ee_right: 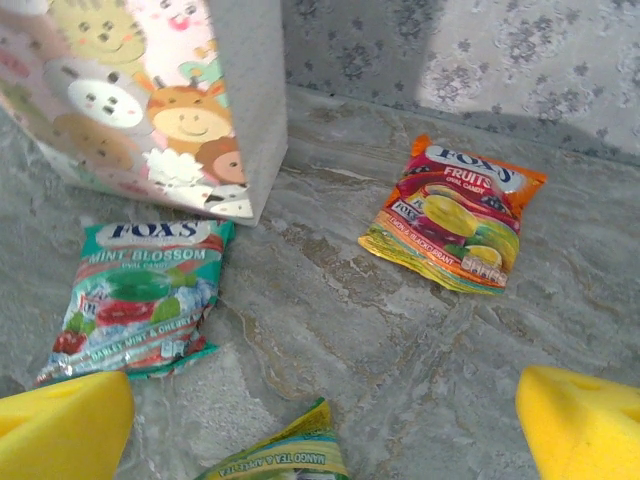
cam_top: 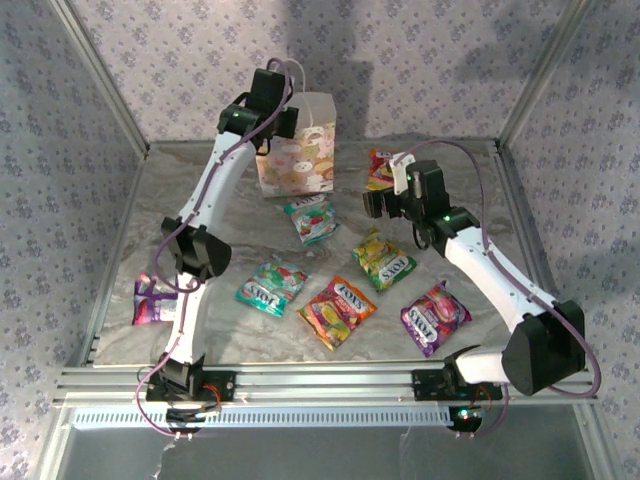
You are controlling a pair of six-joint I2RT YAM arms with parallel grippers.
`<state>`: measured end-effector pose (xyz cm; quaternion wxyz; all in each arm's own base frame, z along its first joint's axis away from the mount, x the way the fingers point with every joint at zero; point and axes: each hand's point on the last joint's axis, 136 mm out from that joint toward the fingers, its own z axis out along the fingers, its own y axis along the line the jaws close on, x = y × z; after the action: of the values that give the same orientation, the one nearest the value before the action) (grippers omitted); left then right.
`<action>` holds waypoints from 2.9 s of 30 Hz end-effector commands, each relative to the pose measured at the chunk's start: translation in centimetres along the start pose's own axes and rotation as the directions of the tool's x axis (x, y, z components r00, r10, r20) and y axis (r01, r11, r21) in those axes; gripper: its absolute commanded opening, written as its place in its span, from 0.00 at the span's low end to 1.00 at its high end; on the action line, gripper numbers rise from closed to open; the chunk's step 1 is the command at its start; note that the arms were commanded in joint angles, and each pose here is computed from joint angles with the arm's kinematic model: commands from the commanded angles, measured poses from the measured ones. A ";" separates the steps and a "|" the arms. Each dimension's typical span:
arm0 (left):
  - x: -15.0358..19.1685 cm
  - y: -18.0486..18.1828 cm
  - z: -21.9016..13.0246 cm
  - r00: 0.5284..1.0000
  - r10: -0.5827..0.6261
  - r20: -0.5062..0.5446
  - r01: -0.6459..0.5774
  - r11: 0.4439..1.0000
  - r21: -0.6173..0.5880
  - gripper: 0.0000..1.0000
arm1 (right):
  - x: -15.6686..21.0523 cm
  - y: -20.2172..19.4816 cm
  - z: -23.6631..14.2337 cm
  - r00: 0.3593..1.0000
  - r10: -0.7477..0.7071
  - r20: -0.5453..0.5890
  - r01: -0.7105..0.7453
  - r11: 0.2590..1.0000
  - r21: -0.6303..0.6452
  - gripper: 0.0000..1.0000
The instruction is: Place the snacks into the paper bag
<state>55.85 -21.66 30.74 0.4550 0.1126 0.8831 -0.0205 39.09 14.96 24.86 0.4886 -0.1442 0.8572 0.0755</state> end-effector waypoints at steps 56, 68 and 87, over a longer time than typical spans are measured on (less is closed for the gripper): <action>7.1 2.2 -9.9 0.921 -0.388 -0.037 0.383 0.917 -0.109 0.08 | -1.2 2.3 -1.8 0.997 0.048 -0.061 -0.050 0.998 -0.034 1.00; 6.5 -2.2 -7.4 0.912 -0.391 -0.122 0.376 0.918 -0.127 0.11 | -0.4 1.4 -2.4 0.997 0.048 -0.065 -0.048 0.999 0.005 1.00; 6.1 -0.9 -9.2 0.925 -0.364 -0.114 0.341 0.923 -0.179 0.35 | 1.2 1.4 -1.9 0.993 0.063 -0.102 -0.063 0.998 0.000 1.00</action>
<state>45.86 -21.23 28.52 0.3699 -0.0899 0.9243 -0.0278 36.90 15.98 24.77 0.4449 -0.1252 0.8825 0.0874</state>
